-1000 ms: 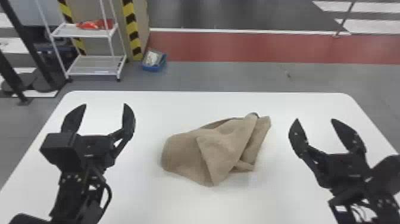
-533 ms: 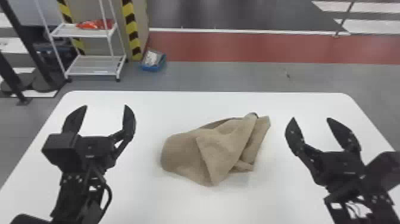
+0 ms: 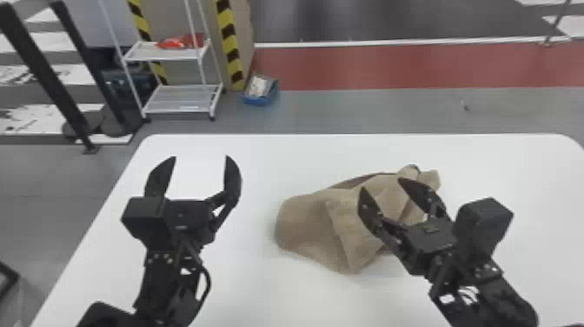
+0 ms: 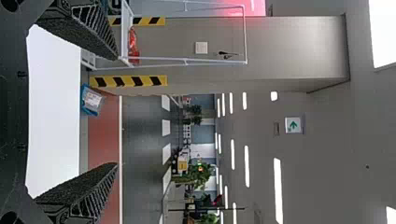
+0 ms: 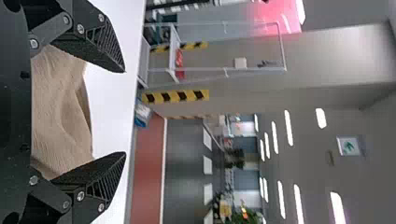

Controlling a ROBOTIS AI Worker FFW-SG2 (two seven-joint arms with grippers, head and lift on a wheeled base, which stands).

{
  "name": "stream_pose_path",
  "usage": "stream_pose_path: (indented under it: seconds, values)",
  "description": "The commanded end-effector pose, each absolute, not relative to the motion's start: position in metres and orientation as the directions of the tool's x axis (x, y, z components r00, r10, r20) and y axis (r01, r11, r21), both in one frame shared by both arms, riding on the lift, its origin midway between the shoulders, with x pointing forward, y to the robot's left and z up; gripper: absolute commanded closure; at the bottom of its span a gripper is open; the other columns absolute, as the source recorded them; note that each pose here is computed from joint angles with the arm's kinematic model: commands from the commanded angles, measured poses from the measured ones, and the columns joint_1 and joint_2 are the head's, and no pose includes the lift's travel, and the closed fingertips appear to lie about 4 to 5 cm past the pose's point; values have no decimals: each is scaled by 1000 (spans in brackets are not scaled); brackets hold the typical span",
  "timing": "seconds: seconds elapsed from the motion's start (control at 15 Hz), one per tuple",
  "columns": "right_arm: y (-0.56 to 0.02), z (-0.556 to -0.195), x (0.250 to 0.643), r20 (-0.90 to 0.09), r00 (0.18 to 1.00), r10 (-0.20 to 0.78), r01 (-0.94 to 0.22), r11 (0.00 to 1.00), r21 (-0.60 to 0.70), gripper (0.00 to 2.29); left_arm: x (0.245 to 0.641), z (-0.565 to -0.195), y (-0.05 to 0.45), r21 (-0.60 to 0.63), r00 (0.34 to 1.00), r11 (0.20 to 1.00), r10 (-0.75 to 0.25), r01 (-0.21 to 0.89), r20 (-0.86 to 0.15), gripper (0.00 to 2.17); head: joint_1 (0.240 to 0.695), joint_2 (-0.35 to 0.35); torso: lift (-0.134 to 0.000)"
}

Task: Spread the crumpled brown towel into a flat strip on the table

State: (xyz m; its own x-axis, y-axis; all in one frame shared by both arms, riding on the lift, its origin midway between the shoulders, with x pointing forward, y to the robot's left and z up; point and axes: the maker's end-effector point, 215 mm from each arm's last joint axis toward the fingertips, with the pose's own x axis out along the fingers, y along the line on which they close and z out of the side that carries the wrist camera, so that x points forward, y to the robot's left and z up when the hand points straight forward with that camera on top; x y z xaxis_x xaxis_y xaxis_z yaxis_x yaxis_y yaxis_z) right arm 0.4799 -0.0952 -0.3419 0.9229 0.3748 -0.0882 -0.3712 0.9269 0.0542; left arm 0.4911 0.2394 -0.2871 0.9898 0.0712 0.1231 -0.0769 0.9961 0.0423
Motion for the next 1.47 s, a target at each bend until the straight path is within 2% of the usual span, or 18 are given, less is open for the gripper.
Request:
stream_pose_path:
  seconds: [0.0, 0.13, 0.33, 0.67, 0.8, 0.87, 0.93, 1.0, 1.4]
  values:
    - [-51, -375, 480, -182, 871, 457, -459, 888, 29, 414, 489, -287, 236, 40, 990, 997, 65, -70, 126, 80, 695, 160, -124]
    - [-31, -398, 478, -243, 846, 475, -492, 871, -9, 414, 488, -286, 239, 34, 987, 997, 69, -74, 143, 80, 695, 197, -124]
    - [-30, -409, 482, -262, 840, 475, -496, 868, -18, 421, 487, -291, 236, 34, 988, 997, 60, -65, 139, 80, 695, 228, -124]
    - [-23, -413, 484, -274, 837, 474, -504, 862, -49, 475, 487, -288, 232, 29, 987, 998, 48, -53, 155, 80, 695, 230, -124]
    - [-24, -426, 484, -328, 824, 462, -505, 861, -56, 475, 485, -284, 233, 25, 984, 998, 47, -52, 173, 80, 695, 233, -124]
    - [-23, -427, 484, -335, 822, 462, -507, 860, -58, 505, 485, -283, 234, 24, 984, 998, 46, -51, 174, 80, 695, 235, -124]
    - [-25, -431, 485, -357, 816, 455, -506, 860, -60, 660, 485, -282, 234, 25, 983, 999, 43, -49, 177, 80, 695, 236, -124]
    - [-25, -434, 486, -372, 812, 450, -506, 860, -62, 677, 485, -281, 234, 23, 983, 999, 41, -46, 181, 80, 695, 237, -124]
    - [-38, -408, 491, -298, 852, 432, -473, 877, -81, 768, 486, -278, 230, 16, 980, 999, 33, -37, 195, 80, 695, 226, -124]
